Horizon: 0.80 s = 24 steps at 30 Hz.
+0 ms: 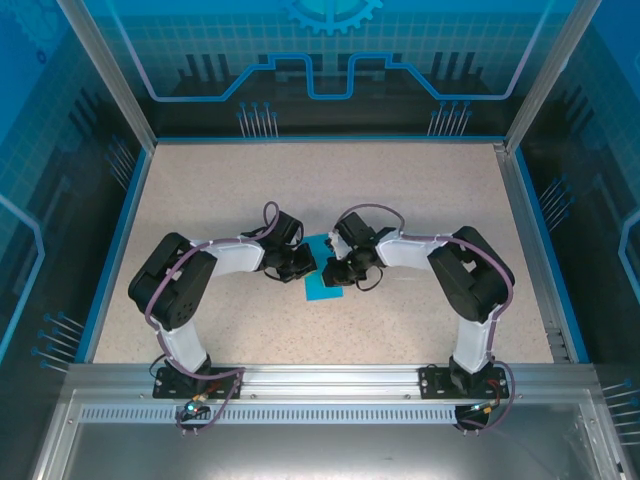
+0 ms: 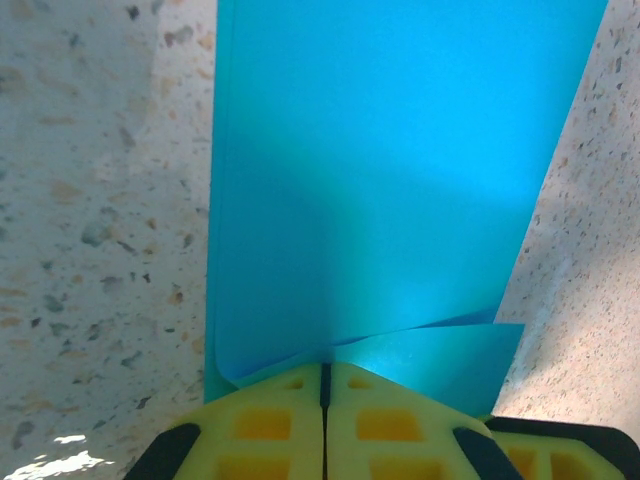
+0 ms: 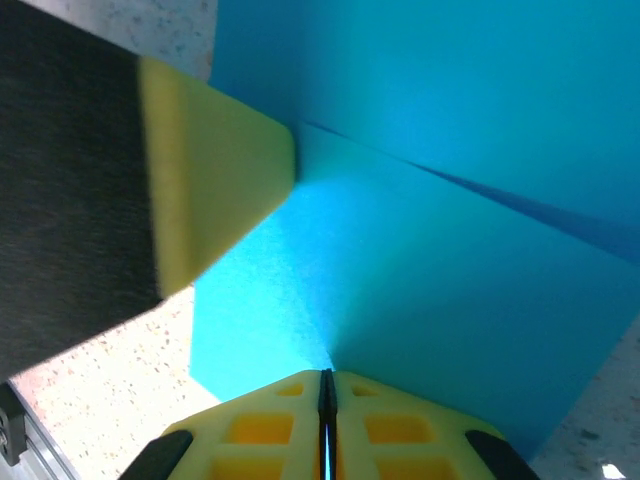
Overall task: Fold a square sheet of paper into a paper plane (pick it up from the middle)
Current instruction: Fold the triangle a second time at the center of the table.
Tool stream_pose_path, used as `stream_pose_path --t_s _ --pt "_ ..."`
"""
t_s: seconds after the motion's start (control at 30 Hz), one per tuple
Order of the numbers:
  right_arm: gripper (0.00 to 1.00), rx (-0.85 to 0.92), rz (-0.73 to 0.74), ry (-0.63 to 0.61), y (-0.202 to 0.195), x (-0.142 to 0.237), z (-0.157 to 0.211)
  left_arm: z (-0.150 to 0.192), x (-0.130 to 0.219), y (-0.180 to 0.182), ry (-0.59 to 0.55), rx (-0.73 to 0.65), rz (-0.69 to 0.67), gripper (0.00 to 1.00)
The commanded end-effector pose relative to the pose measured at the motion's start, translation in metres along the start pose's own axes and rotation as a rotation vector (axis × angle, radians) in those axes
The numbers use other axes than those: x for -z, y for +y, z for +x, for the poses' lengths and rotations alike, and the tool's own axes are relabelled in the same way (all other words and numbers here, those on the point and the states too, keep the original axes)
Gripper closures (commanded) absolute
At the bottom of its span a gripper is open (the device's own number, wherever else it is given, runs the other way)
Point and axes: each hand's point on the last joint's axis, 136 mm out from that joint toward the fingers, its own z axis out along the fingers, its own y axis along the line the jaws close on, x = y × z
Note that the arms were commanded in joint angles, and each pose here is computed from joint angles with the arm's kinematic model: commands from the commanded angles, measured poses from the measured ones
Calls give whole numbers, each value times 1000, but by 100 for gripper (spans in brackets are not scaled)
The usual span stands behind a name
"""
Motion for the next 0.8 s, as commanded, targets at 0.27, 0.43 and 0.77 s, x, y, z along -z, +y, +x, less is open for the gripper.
stream_pose_path --t_s 0.27,0.43,0.77 --pt "89 -112 63 118 -54 1 70 25 -16 71 72 58 -249 94" --pt "89 -91 61 151 -55 13 91 23 -16 69 70 59 -243 94" --pt "88 56 -39 -58 3 49 18 24 -18 59 78 44 -201 94"
